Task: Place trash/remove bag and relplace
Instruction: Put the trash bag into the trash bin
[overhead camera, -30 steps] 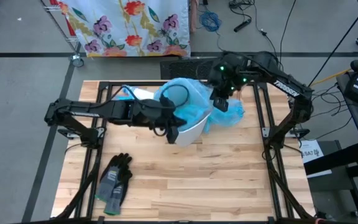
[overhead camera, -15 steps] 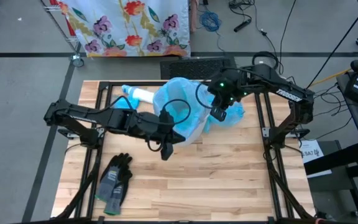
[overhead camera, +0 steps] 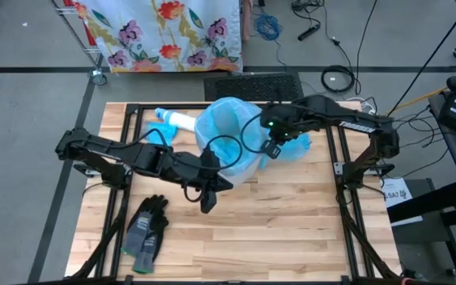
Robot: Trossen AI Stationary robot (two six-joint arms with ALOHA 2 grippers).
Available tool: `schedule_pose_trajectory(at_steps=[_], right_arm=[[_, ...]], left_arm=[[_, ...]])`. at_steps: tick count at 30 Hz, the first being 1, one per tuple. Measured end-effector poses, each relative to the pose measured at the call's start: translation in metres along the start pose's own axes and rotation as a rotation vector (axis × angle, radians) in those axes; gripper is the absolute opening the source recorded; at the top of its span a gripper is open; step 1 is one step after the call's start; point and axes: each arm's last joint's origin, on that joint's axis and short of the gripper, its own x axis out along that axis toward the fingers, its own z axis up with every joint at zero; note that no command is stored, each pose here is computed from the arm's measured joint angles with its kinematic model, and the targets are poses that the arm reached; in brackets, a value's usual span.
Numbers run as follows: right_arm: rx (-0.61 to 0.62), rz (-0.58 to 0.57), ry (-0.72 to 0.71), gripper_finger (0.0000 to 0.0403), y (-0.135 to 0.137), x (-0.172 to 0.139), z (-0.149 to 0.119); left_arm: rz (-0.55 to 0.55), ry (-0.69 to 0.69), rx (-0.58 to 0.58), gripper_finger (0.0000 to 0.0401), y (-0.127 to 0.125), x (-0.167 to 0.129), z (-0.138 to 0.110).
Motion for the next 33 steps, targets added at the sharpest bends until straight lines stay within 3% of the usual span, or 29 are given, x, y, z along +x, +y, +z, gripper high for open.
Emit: schedule_pose_trajectory(at_steps=[2, 6, 11, 17, 26, 30, 33], right_arm=[[0.015, 0.023, -0.007, 0.0, 0.002, 0.008, 0.0], [0.027, 0.186, -0.059, 0.0, 0.016, 0.012, -0.003], [-0.06, 0.296, -0.15, 0.0, 0.046, 0.01, -0.014], [-0.036, 0.262, -0.086, 0.0, 0.052, 0.005, -0.03], [-0.052, 0.322, -0.405, 0.0, 0.057, -0.041, -0.036], [-0.073, 0.335, -0.44, 0.0, 0.057, -0.042, -0.031], [-0.153, 0.311, -0.436, 0.0002, 0.059, -0.038, -0.03]], left_arm=[[0.013, -0.006, 0.002, 0.0, -0.001, -0.002, 0.0], [0.026, -0.018, 0.01, 0.0, -0.004, -0.012, -0.001], [0.077, 0.002, 0.026, 0.0, -0.008, -0.021, -0.008], [0.115, -0.018, 0.022, 0.0, -0.013, -0.038, -0.011], [0.156, -0.038, 0.011, 0.0, -0.014, -0.049, -0.014], [0.157, -0.037, 0.012, 0.0, -0.014, -0.048, -0.014], [0.158, -0.036, 0.012, 0.0, -0.014, -0.048, -0.014]])
